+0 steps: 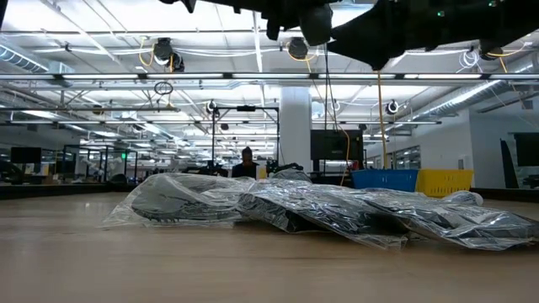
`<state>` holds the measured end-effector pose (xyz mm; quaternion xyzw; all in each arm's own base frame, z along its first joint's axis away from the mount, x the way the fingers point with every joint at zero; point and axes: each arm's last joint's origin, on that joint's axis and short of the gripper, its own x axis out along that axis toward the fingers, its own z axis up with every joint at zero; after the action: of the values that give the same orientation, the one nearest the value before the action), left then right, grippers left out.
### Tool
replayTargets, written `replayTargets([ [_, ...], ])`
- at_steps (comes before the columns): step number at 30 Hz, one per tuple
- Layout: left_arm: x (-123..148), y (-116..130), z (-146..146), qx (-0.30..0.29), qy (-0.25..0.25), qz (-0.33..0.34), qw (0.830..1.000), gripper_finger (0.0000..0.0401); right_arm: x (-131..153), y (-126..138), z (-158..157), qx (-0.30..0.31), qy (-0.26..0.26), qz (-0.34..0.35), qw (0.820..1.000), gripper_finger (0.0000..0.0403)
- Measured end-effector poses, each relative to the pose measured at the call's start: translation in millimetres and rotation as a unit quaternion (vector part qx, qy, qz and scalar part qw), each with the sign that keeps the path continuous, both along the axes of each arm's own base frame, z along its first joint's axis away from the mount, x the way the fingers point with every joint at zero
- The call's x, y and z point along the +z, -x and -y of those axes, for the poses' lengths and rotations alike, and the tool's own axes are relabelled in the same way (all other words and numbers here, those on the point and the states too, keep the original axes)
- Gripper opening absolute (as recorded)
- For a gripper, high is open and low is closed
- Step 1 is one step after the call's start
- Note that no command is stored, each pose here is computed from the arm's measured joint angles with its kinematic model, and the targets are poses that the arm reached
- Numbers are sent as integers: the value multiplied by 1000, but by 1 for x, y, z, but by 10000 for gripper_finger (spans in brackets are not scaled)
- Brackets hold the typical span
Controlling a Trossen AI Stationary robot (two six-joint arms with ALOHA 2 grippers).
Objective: Pick & Place Travel size toiletries
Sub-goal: Put the black deodorant into the top yellow bin
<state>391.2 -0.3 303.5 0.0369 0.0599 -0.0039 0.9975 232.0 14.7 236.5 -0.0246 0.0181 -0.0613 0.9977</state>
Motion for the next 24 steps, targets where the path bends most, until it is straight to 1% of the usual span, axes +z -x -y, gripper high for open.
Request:
replayTargets([
  [3, 0, 0, 0, -1, 0, 1, 1000, 165, 3, -8, 1, 22, -4, 12, 1000, 209],
  [7, -1, 0, 0, 0, -1, -4, 1000, 165, 5, -14, 4, 17, -4, 18, 1000, 217],
  [9, -1, 0, 0, 0, -1, -3, 1000, 165, 7, -17, 5, 24, -4, 23, 999, 219],
  [15, -1, 0, 1, -5, -1, -3, 1000, 164, 10, -29, 5, 45, -3, 25, 999, 220],
  [24, -1, 0, 1, -14, -2, -4, 1000, 164, 14, -46, 5, 47, 0, 25, 999, 220],
])
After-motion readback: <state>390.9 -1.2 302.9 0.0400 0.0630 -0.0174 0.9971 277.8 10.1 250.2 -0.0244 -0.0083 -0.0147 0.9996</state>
